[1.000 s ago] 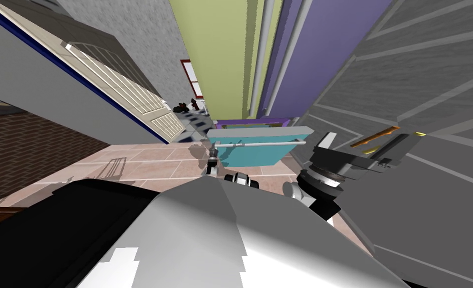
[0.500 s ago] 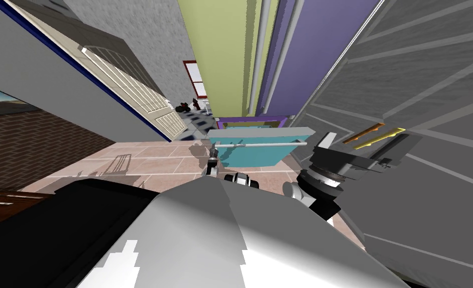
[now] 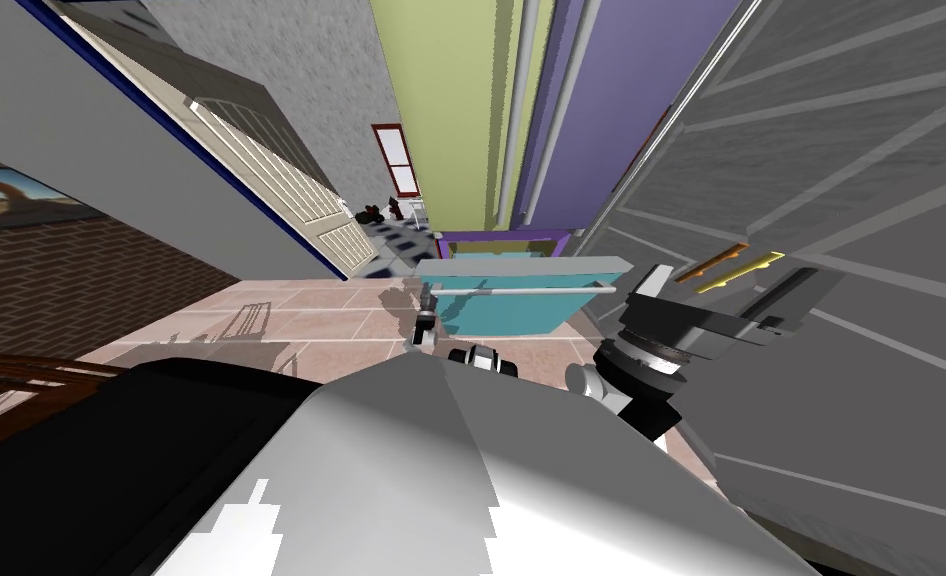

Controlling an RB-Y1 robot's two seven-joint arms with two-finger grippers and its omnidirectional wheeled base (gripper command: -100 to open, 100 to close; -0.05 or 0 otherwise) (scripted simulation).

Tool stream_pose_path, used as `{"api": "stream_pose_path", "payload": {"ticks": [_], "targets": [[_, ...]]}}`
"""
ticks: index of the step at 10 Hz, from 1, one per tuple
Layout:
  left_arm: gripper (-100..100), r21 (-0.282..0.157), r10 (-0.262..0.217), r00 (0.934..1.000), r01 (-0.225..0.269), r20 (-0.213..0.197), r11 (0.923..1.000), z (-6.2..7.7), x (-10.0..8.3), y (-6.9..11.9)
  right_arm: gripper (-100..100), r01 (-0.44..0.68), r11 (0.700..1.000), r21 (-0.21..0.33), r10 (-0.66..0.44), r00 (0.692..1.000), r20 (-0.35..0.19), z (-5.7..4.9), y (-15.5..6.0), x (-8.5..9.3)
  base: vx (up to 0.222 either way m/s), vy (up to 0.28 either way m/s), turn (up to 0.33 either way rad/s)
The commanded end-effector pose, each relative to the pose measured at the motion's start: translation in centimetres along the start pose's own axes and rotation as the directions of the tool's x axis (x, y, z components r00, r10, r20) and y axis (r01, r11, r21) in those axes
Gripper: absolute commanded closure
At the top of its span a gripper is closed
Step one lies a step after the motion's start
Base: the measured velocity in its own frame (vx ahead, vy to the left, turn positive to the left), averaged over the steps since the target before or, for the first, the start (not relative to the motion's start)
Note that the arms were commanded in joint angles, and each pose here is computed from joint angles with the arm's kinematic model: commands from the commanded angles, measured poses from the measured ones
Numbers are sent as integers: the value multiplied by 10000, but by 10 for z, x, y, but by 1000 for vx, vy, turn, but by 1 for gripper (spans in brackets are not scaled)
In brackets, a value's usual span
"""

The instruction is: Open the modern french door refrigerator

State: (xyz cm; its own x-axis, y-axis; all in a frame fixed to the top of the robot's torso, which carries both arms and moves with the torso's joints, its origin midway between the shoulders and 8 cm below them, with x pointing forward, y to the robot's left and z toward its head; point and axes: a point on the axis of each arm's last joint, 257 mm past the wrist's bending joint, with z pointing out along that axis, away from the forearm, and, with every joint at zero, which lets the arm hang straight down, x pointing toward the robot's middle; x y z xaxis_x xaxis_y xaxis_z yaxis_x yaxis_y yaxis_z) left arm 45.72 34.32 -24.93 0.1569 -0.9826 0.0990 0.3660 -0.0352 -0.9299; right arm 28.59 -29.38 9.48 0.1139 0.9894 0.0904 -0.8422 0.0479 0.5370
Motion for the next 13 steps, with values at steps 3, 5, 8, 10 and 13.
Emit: {"api": "stream_pose_path", "payload": {"ticks": [3,5,8,10,13], "targets": [[-100,66,-33,9999,34,-144,10000,41,5,-16,0,-1,10000,-1,1,10000,0,0,0,0,-49,-18,25],[-100,63,-49,9998,50,-198,10000,58,8,-22,0,-1,10000,-1,1,10000,0,0,0,0,-66,-21,28],[0,-304,-48,9999,44,-145,9995,55,9,-10,0,-1,10000,0,1,10000,0,0,0,0,-29,-9,13],[0,-464,-42,9999,37,-114,9989,51,8,-4,0,-1,10000,0,1,10000,0,0,0,0,0,0,0],[0,-564,-37,10000,31,-93,9984,49,7,0,0,-1,10000,0,1,10000,0,0,0,0,0,0,0]]}}
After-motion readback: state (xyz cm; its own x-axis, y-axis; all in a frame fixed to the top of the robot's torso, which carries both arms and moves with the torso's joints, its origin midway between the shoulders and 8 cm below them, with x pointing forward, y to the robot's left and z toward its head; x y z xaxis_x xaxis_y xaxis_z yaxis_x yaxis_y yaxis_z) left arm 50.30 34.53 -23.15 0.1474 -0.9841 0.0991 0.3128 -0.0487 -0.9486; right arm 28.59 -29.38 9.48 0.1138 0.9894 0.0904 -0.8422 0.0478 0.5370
